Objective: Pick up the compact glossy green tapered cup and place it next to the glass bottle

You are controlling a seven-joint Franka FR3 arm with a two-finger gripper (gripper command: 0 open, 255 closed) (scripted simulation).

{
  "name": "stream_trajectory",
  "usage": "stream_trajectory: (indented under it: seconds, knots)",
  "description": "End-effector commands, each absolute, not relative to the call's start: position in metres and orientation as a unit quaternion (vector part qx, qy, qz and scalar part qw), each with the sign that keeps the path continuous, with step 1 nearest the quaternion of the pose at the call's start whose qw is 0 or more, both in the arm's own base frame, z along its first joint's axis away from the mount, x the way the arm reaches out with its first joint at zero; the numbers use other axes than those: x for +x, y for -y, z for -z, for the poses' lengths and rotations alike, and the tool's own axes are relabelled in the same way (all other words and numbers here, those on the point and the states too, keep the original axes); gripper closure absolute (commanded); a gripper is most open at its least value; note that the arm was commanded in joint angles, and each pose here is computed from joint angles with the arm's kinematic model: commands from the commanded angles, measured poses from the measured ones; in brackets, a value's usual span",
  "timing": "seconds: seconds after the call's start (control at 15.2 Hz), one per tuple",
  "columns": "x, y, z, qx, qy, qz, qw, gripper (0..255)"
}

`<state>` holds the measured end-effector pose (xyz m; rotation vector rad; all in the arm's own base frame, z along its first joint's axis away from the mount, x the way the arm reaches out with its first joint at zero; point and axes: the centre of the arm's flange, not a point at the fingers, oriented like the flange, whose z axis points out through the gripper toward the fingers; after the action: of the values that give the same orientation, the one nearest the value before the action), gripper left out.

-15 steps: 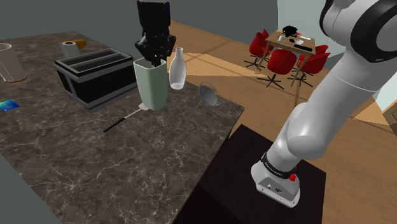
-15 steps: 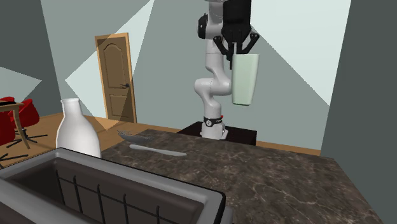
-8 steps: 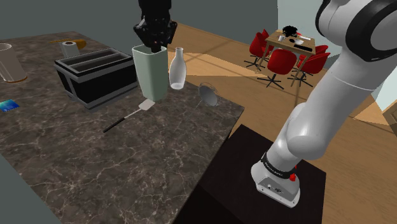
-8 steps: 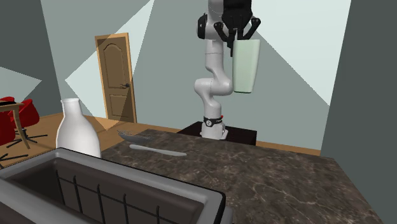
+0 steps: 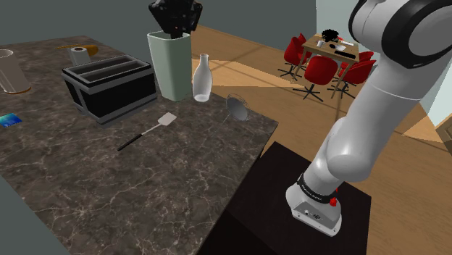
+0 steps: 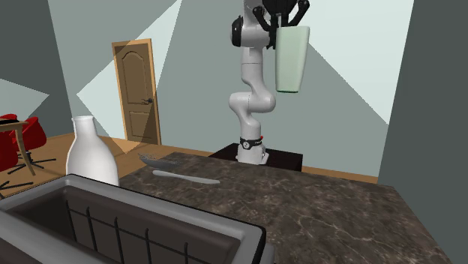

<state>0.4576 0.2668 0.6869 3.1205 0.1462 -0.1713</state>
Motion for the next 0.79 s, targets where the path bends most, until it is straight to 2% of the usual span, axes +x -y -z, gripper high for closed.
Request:
stream_trajectory:
  seconds: [0.0,0.73]
  knots:
    - [0.458,-0.266,-0.698,0.997,-0.047,0.055,0.007,255]
    - [0.514,-0.147,-0.701,0.997,-0.047,0.055,0.007,255]
